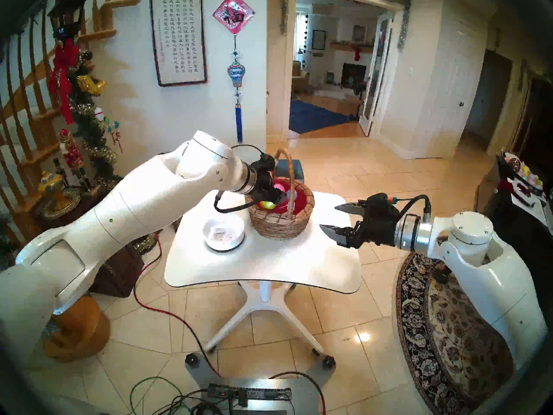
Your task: Put easter egg into basket
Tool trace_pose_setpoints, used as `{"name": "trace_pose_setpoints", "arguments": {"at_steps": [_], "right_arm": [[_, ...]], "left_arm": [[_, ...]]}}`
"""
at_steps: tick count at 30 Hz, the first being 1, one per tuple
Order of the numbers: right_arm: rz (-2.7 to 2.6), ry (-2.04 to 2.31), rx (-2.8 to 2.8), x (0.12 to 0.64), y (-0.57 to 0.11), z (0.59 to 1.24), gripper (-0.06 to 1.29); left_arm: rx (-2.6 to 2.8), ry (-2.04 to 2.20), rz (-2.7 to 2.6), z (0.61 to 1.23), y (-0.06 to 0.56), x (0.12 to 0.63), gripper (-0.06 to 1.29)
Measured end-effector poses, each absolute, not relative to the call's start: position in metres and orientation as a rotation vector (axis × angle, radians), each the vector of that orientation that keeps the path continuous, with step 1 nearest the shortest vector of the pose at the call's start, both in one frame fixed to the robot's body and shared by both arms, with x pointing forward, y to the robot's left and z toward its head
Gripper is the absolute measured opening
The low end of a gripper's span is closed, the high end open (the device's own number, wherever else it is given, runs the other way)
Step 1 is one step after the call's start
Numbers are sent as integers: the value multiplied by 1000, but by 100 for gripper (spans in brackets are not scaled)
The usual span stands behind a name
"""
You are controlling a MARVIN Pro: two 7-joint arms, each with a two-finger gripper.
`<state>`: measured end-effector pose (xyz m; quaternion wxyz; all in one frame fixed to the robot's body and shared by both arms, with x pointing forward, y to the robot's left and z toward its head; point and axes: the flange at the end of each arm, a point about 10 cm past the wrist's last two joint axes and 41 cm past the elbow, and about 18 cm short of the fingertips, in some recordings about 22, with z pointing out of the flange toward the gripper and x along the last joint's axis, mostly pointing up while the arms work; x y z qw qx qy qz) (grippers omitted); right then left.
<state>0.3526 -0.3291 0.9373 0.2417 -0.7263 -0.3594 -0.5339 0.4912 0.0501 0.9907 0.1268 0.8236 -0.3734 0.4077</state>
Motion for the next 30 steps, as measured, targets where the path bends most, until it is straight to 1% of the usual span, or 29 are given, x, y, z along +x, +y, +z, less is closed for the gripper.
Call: {"name": "trace_pose_setpoints", "arguments": {"at_steps": [9,13,16,21,30], "right_arm": [[-1460,-983,-1986,353,-329,937,124],[-1459,-982,-1986,353,-329,937,124],[-1459,-982,-1986,353,-329,937,124],[-1459,-982,-1986,353,-329,937,124],[-1459,-982,-1986,353,-329,937,124]], "left_arm": [[2353,-1058,1199,1006,73,481,98],[2351,-1025,1210,1012,95,477,98],[2358,-1002,1215,1012,108,474,102],[2386,-936,1229,1012,140,469,103],[2443,-880,1192,995,178,453,121]]}}
